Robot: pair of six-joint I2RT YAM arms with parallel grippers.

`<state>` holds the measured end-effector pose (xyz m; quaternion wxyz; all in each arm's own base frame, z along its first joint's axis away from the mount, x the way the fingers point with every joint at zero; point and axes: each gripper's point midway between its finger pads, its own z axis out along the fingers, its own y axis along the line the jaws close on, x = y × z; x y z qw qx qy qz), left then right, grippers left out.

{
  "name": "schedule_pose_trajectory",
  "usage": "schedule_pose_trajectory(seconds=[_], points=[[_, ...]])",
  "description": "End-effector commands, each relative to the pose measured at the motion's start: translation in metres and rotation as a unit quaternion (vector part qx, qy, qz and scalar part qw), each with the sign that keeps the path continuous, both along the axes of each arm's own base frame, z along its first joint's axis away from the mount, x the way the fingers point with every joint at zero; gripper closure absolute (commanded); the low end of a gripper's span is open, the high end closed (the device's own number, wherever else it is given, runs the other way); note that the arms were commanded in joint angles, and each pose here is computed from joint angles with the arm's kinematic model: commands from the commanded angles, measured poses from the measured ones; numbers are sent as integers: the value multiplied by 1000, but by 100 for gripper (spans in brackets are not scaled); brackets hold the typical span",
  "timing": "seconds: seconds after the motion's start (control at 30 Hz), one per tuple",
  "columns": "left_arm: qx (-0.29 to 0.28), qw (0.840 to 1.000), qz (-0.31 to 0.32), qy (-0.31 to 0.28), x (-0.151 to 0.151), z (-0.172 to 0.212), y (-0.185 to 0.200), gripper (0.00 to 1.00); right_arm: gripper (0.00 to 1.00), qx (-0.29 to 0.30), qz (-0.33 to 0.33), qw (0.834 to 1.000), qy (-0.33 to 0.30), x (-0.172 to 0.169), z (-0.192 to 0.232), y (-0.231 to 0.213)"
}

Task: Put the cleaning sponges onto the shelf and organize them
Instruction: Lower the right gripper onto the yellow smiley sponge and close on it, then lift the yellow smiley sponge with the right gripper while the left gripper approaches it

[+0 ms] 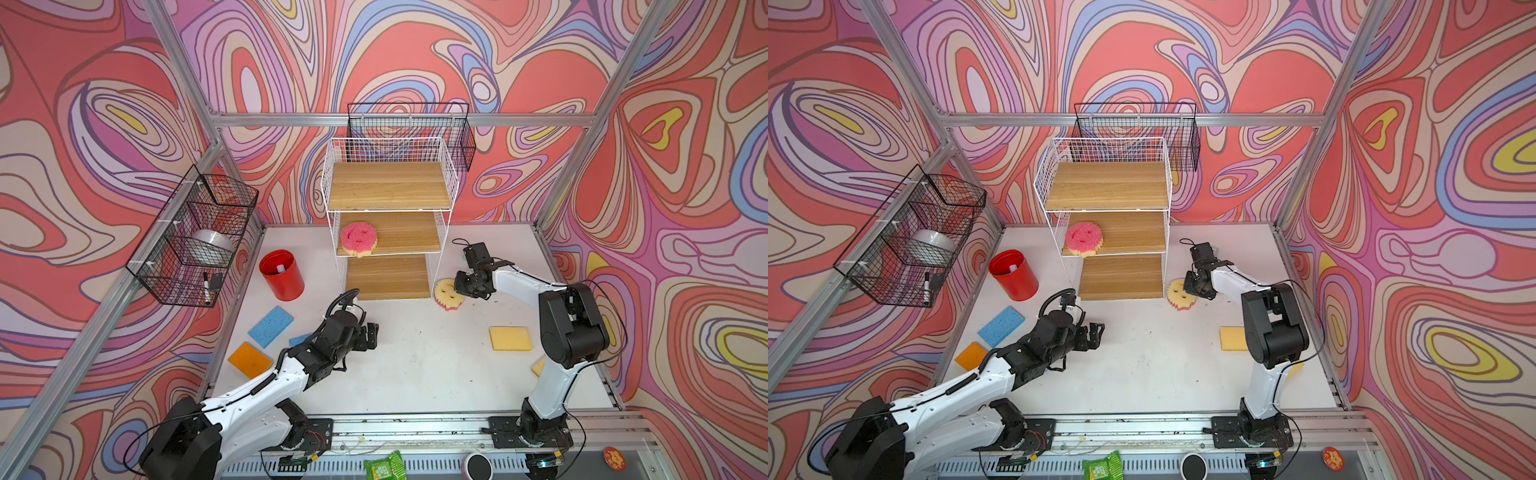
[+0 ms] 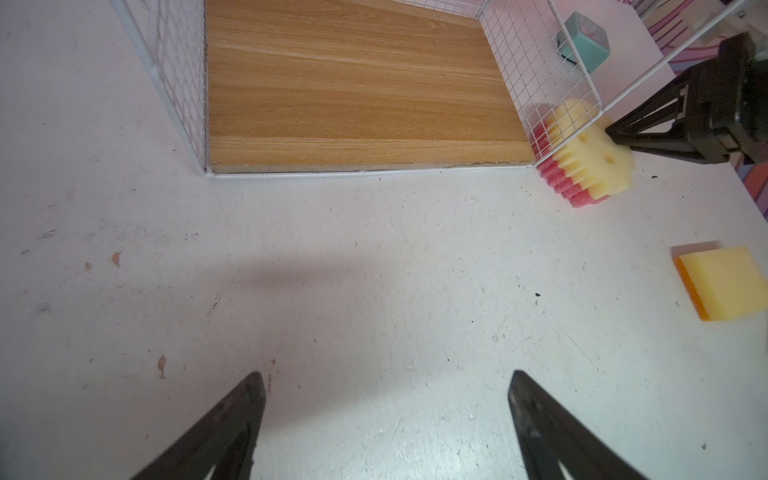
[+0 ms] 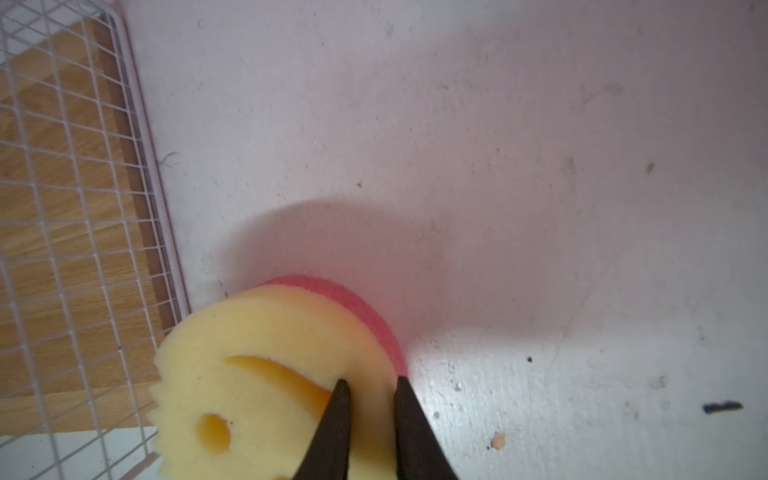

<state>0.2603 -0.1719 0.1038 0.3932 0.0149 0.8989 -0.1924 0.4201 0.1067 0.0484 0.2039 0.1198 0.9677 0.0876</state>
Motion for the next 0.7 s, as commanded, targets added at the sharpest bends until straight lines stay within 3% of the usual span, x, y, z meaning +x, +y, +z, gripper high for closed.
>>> schedule_pose_trajectory(seconds=[0.0, 0.47, 0.67], points=[[3, 1000, 1, -3, -2, 2, 3, 7, 82, -2, 7, 1000, 8, -1, -2, 0], [-65, 996, -54, 1, -12, 31, -35, 11, 83, 17, 12, 1000, -19, -37, 30, -4], [-145, 986, -78, -3, -18, 53, -59, 11, 83, 46, 22, 998, -41, -65, 51, -3]])
